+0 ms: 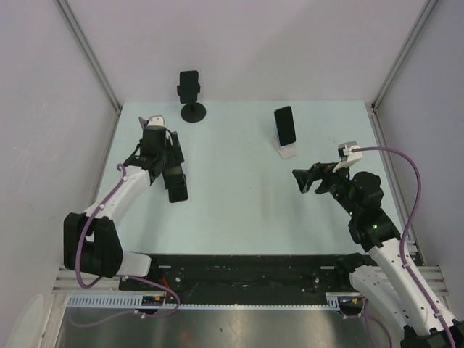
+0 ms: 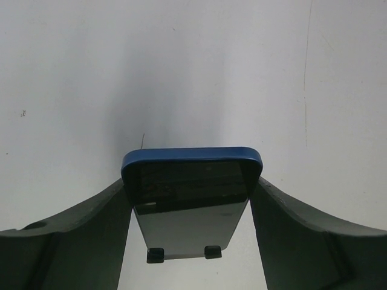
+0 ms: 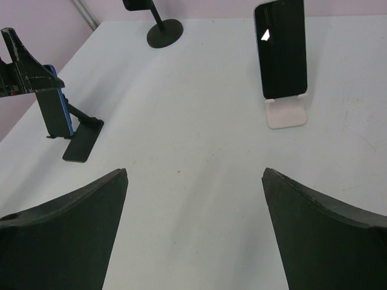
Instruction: Remove the phone from the phone stand
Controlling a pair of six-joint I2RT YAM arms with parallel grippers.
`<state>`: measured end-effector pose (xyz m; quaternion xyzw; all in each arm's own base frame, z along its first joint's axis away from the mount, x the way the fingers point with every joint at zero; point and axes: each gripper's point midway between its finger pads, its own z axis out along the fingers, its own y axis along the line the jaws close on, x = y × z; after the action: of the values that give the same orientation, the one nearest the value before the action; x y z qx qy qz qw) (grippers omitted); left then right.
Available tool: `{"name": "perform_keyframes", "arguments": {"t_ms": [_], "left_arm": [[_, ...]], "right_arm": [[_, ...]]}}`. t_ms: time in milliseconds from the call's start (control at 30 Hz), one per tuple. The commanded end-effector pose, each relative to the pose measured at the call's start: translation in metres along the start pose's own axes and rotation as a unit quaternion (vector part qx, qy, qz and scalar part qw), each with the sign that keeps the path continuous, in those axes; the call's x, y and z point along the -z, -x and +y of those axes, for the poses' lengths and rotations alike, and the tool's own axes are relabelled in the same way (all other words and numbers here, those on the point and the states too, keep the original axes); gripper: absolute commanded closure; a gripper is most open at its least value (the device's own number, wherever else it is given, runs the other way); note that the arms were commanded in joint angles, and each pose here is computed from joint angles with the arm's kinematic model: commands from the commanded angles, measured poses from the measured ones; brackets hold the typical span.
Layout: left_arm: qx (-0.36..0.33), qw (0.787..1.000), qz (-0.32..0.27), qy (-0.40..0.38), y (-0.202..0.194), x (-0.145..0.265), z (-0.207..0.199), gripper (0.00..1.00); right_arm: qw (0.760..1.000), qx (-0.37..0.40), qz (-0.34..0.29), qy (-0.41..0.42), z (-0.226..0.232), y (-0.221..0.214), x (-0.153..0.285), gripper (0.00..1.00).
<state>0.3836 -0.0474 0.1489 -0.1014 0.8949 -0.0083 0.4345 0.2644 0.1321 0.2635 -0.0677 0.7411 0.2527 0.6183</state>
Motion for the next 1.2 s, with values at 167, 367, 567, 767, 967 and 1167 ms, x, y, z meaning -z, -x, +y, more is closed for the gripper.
{"name": "perform_keyframes", "arguments": {"t_ms": [167, 367, 567, 767, 967, 1167], "left_arm": [[0.007, 0.997, -0.061, -0.055, 0.031, 0.045, -0.013, 0.77], [0.025, 0.992, -0.067, -0.103, 0.039, 0.073, -0.026, 0.93], [0.053, 0.976, -0.049, -0.205, 0.035, 0.107, -0.064, 0.99], [0.072, 0.951, 0.001, -0.302, 0.016, 0.137, -0.111, 1.00], [0.071, 0.928, 0.048, -0.362, -0.008, 0.163, -0.151, 1.00], [0.075, 0.919, 0.081, -0.380, -0.026, 0.172, -0.170, 1.00]], "right_arm": [[0.998, -0.025, 0.001, 0.050, 0.020, 0.002, -0.008, 0.00], [0.988, -0.080, 0.045, 0.127, 0.050, -0.014, -0.020, 0.00], [0.965, -0.095, 0.091, 0.227, 0.095, -0.036, -0.034, 0.00], [0.955, -0.120, 0.133, 0.236, 0.127, -0.073, -0.056, 0.00], [0.948, -0.112, 0.141, 0.261, 0.167, -0.095, -0.061, 0.00], [0.947, -0.108, 0.135, 0.271, 0.186, -0.106, -0.064, 0.04]]}}
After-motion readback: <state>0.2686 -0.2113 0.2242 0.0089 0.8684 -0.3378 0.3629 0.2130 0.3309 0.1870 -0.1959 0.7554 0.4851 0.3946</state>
